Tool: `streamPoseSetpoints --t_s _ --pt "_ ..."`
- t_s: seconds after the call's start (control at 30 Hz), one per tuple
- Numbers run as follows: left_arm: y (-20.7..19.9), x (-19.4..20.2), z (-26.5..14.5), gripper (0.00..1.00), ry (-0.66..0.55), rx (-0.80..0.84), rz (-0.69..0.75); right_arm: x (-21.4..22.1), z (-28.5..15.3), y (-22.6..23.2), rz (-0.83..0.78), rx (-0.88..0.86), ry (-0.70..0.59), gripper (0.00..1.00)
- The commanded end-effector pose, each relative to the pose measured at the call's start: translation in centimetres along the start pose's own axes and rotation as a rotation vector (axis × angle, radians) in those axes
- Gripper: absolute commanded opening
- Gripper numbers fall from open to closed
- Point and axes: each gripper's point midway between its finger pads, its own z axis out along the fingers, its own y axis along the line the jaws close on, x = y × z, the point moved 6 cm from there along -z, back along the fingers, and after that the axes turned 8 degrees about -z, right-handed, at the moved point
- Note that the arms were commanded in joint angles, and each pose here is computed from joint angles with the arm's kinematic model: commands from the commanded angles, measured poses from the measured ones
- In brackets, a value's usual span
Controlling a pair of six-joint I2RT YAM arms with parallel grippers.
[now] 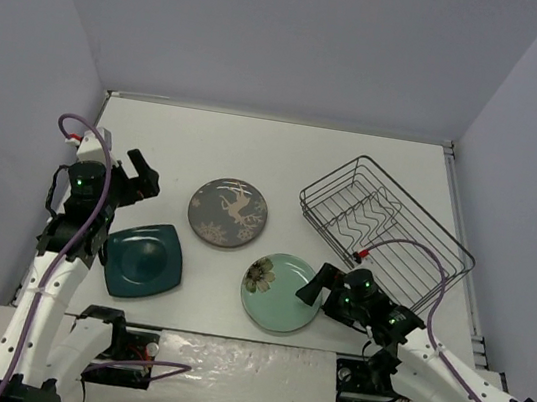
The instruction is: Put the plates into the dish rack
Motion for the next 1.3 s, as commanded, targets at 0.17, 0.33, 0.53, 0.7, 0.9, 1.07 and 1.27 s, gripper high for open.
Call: streamPoseSetpoints --t_s 0.17,0.33,0.53,0.7,0.9,1.07,1.27 --pt "-1.1 -1.5 -0.3 0.97 -0.065 0.047 -0.02 0.9 1.7 0.3 0.052 -0.077 0.032 0.87" --pt "-1.0 -1.5 -0.3 0.97 -0.071 0.041 -0.022 1.2 2.3 0.0 0.091 -0.078 0.028 0.65" --pt "-0.9 -1.6 -0.3 0.97 -0.07 0.031 -0.023 1.3 2.4 -1.5 0.161 0.014 -0.02 0.39" --pt "-0.8 -1.6 -0.4 0.97 -0.073 0.028 -0.023 1.6 2.3 -1.8 0.168 -0.001 -0.034 0.33" --pt "-1.0 -1.2 -0.2 0.97 -0.062 0.051 -0.034 2.3 2.6 -2.4 0.172 0.01 -0.007 0.55" --pt "-1.3 -1.0 0.0 0.97 -0.04 0.074 -0.031 3.0 3.2 -2.6 0.144 0.008 0.026 0.55" --pt "-1.3 -1.1 -0.1 0.97 -0.042 0.067 -0.028 3.0 3.9 -2.5 0.094 0.024 0.048 0.55"
